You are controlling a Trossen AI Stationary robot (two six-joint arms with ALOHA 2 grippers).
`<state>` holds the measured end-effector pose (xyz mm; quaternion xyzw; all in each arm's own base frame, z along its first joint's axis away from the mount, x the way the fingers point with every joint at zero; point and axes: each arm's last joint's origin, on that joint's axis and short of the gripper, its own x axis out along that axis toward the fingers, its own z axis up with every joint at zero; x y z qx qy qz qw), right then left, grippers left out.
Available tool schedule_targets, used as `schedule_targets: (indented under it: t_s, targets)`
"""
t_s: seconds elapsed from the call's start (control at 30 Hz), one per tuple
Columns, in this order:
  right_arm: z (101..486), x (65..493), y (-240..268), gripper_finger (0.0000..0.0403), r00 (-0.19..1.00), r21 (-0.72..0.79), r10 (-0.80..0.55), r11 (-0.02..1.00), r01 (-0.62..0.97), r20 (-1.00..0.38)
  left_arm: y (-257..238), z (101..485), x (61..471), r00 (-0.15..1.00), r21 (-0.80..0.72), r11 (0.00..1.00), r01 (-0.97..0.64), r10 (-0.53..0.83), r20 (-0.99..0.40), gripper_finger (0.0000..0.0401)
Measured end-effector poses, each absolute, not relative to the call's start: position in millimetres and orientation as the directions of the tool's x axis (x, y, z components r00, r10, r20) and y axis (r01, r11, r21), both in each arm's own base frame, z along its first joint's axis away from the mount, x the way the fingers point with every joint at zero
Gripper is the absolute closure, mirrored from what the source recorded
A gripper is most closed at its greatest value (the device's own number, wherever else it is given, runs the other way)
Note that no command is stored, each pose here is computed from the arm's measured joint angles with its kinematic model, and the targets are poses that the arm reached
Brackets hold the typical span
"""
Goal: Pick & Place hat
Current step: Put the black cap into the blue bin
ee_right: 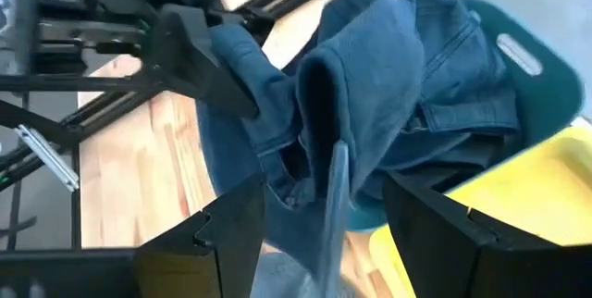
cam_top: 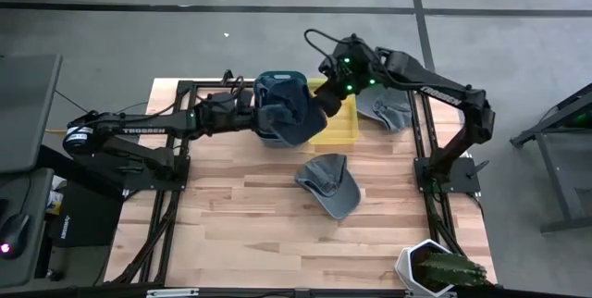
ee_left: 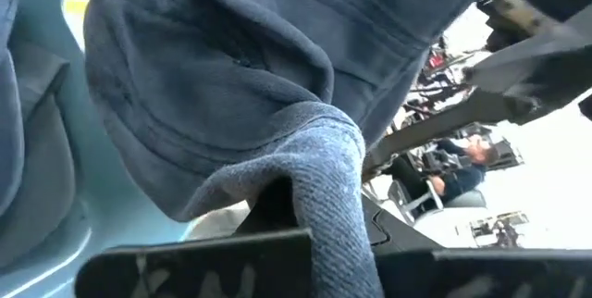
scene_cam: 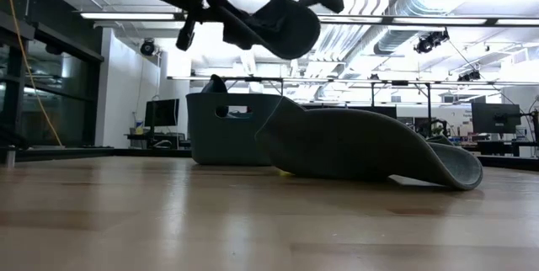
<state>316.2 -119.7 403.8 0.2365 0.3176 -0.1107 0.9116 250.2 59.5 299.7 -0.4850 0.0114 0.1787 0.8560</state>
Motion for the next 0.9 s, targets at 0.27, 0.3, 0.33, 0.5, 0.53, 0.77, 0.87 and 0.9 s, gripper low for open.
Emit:
schedule_targets:
  t_s: [0.27, 0.3, 0.33, 0.5, 0.53, 0.77, 0.87, 0.9]
  targets:
    - [385.0, 340.9, -127.7, 0.0192, 0.78, 0.389, -0.022, 0.858, 0.336, -0.626, 59.0, 301.1, 250.7, 0.944, -0.807, 0.508, -0.301, 0.276, -0.179, 0.0401]
    - [383.3, 343.8, -128.2, 0.0192, 0.783, 0.391, -0.021, 0.858, 0.333, -0.622, 59.0, 301.1, 250.7, 0.944, -0.807, 0.508, -0.301, 0.276, -0.178, 0.0401]
    - [382.4, 346.1, -128.6, 0.0192, 0.788, 0.393, -0.02, 0.859, 0.329, -0.616, 59.0, 301.2, 250.7, 0.945, -0.807, 0.508, -0.3, 0.276, -0.177, 0.0401]
    - [377.1, 350.5, -128.7, 0.0192, 0.779, 0.401, -0.016, 0.851, 0.34, -0.627, 58.8, 301.0, 250.7, 0.946, -0.803, 0.514, -0.3, 0.271, -0.18, 0.0401]
    - [376.9, 350.5, -128.7, 0.0194, 0.778, 0.401, -0.015, 0.85, 0.341, -0.628, 58.8, 301.0, 250.7, 0.946, -0.803, 0.515, -0.3, 0.271, -0.18, 0.0401]
    - [375.5, 349.3, -128.4, 0.0247, 0.766, 0.395, -0.014, 0.85, 0.347, -0.643, 62.6, 300.2, 249.7, 0.947, -0.794, 0.527, -0.302, 0.26, -0.188, 0.0401]
    - [375.5, 349.3, -128.4, 0.0285, 0.766, 0.389, -0.015, 0.855, 0.343, -0.643, 66.8, 300.3, 248.6, 0.949, -0.797, 0.526, -0.297, 0.252, -0.187, 0.0401]
    - [375.5, 349.3, -128.4, 0.0299, 0.766, 0.383, -0.015, 0.86, 0.338, -0.643, 68.2, 300.3, 248.2, 0.95, -0.798, 0.525, -0.295, 0.25, -0.187, 0.0401]
